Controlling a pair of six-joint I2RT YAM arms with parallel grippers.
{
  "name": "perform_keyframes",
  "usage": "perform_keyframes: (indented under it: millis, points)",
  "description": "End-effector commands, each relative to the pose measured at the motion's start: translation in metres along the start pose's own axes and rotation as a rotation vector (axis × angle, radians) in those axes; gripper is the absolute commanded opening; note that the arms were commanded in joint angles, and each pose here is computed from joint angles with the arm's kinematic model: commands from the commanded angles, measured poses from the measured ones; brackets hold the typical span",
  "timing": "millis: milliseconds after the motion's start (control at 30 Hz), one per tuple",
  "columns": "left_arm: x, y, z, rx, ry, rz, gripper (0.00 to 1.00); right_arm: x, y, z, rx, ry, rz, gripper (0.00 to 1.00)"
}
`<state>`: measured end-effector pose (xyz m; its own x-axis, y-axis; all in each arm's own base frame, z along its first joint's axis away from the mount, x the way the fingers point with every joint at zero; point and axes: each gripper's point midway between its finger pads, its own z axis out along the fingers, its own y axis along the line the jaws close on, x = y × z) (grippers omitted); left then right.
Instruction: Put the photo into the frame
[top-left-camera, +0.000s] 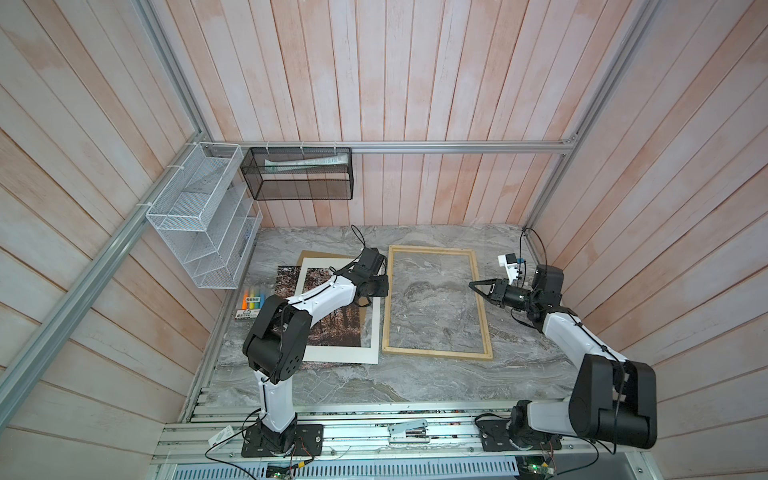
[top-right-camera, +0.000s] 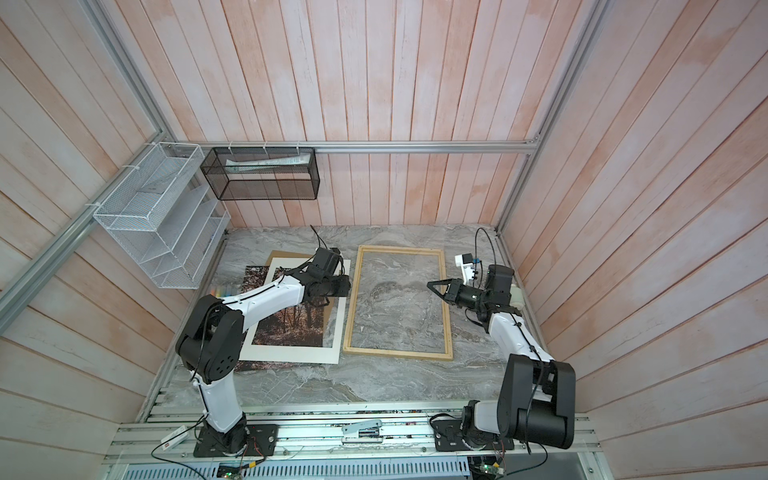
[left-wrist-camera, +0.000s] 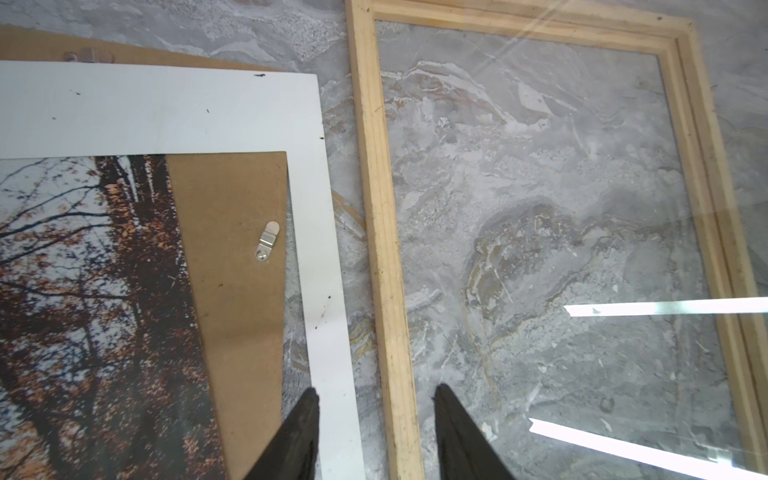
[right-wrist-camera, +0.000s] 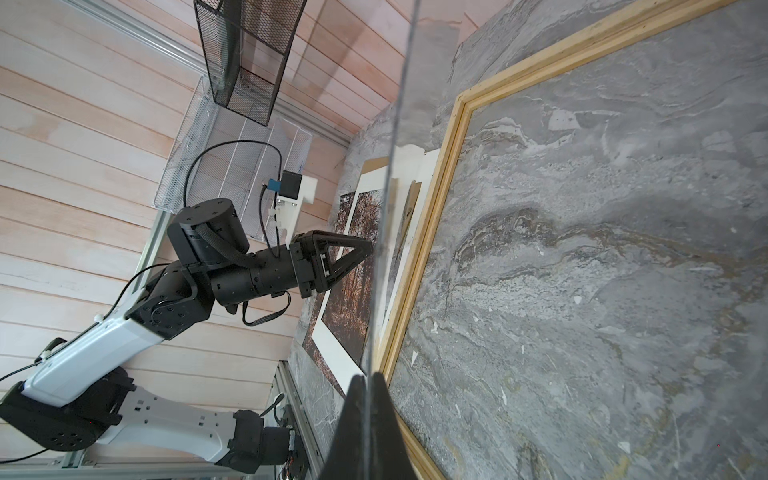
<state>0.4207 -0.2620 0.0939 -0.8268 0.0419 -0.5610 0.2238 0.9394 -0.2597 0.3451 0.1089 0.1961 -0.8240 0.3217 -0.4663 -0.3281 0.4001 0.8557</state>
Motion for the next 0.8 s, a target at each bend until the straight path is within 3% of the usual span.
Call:
perform_keyframes:
  millis: [0, 767]
  points:
    - [0.011, -0.006, 0.012, 0.059, 0.032, -0.014, 0.47, -0.008, 0.009, 0.006, -0.083, 0.045, -0.098, 0.00]
    - [0.029, -0.013, 0.024, 0.128, 0.070, -0.019, 0.47, -0.007, -0.049, 0.006, -0.038, 0.099, -0.004, 0.00]
